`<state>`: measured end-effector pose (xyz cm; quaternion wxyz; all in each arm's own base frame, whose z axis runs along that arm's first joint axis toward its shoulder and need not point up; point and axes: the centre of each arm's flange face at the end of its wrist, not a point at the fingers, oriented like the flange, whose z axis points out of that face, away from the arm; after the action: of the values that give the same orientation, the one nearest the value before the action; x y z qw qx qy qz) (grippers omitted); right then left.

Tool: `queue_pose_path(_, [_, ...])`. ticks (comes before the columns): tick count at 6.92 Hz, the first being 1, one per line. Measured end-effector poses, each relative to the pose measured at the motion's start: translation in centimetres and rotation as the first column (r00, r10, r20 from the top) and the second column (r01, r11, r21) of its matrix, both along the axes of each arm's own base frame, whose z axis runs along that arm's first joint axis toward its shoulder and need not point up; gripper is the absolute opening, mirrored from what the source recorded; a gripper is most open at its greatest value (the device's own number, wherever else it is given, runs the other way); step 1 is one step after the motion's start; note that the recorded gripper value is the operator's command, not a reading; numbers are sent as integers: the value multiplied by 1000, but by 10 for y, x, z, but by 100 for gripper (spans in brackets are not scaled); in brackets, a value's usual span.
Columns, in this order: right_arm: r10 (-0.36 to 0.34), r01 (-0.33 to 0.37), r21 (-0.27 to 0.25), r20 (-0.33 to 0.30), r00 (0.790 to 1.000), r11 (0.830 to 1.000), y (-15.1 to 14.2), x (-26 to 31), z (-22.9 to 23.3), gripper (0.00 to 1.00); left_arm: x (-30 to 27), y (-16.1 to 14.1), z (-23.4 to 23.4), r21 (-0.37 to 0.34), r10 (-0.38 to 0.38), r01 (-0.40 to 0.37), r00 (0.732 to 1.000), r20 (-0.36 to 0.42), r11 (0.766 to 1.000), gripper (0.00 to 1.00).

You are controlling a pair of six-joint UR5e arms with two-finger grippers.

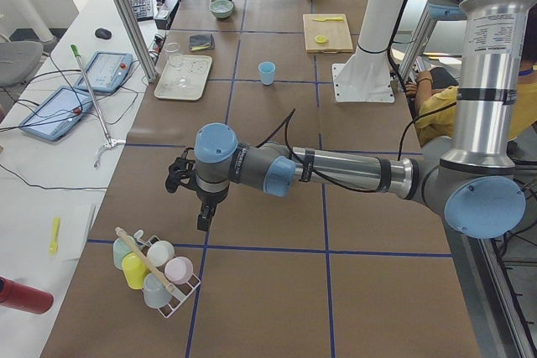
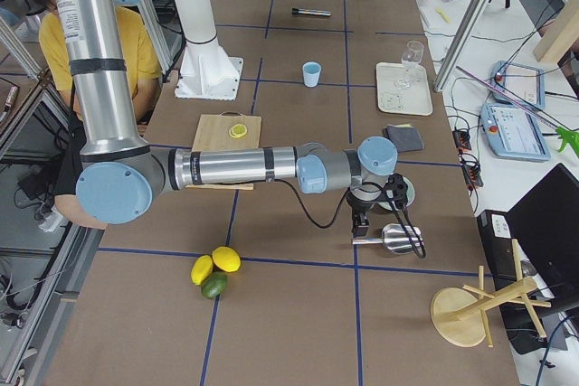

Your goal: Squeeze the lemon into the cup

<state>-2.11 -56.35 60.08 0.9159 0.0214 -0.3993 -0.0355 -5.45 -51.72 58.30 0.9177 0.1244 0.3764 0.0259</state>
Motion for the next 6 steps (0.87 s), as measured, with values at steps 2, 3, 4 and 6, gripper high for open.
queue_pose_path(2, [-7, 7, -4, -5, 1000, 1000, 1, -2, 5, 100, 1, 0, 3, -7, 2, -2, 1000, 0, 1000, 100])
queue_pose_path(3, [-7, 7, -6, -6, 1000, 1000, 0, -3, 6, 100, 1, -1, 5, -22, 4, -4, 1000, 0, 1000, 100])
queue_pose_path(4, [-7, 7, -7, -5, 1000, 1000, -1, -3, 5, 100, 1, -4, 9, -52, 9, -8, 1000, 2, 999, 100])
queue_pose_path(6, [-4, 4, -6, -5, 1000, 1000, -1, -3, 4, 100, 0, -8, 18, -56, 63, -62, 998, 15, 997, 100])
